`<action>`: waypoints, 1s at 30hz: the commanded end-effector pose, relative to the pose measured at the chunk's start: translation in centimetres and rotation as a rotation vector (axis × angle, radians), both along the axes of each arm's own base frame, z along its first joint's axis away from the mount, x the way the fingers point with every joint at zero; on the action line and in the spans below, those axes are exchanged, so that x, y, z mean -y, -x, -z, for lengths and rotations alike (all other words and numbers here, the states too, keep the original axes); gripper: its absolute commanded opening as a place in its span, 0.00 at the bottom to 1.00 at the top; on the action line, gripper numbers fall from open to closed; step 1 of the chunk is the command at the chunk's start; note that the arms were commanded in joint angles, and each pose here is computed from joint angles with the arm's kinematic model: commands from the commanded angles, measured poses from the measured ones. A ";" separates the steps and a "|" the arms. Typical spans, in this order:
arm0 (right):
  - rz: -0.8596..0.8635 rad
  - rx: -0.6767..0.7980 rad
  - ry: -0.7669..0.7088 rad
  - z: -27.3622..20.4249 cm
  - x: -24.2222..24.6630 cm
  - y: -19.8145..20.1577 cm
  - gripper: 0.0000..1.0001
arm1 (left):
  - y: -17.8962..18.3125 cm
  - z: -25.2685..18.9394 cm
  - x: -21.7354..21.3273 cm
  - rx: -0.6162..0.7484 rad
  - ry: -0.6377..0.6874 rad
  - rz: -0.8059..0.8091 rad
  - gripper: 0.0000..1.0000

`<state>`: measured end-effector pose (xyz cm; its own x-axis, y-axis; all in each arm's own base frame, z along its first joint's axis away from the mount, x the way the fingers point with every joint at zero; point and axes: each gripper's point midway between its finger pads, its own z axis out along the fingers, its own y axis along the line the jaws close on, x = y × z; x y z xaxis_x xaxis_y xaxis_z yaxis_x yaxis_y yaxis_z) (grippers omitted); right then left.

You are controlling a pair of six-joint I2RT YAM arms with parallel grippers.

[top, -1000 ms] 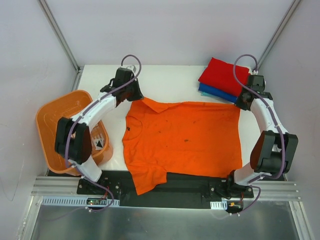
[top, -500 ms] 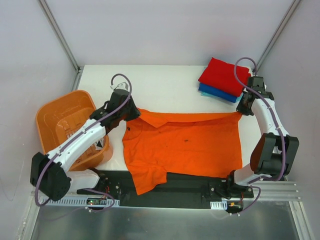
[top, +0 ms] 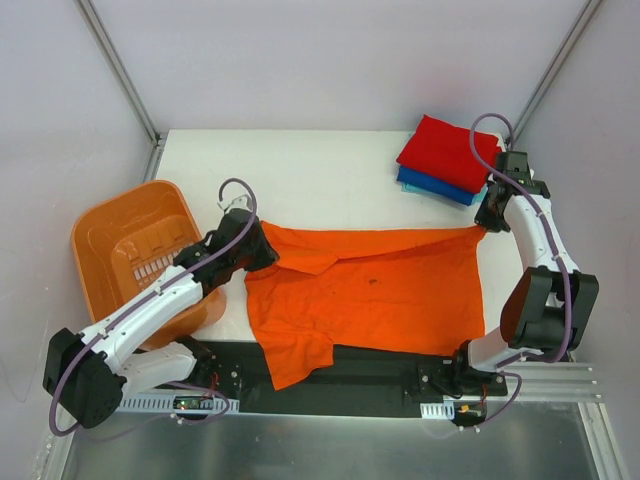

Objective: Fold and stack the t-shirts
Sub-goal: Fold the tshirt

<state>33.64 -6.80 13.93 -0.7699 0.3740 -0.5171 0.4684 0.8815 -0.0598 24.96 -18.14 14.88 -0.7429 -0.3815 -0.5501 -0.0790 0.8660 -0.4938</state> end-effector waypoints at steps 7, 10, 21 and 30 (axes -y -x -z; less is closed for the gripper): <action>0.028 -0.165 0.113 1.6 1.6 1.8 0.06 | 4.8 6.1 -0.6 -0.223 -0.023 -0.020 0.01; 0.053 -0.204 0.135 2.2 1.8 2.7 0.15 | 5.8 6.3 -0.2 -0.242 -0.032 0.009 0.20; -0.008 -0.071 -0.002 0.0 -1.4 2.3 0.97 | 3.4 0.9 2.6 -0.090 -0.067 0.109 0.99; -0.213 -0.024 -0.236 2.4 -7.6 0.1 0.97 | -2.6 3.5 6.0 -0.207 -0.140 0.150 0.99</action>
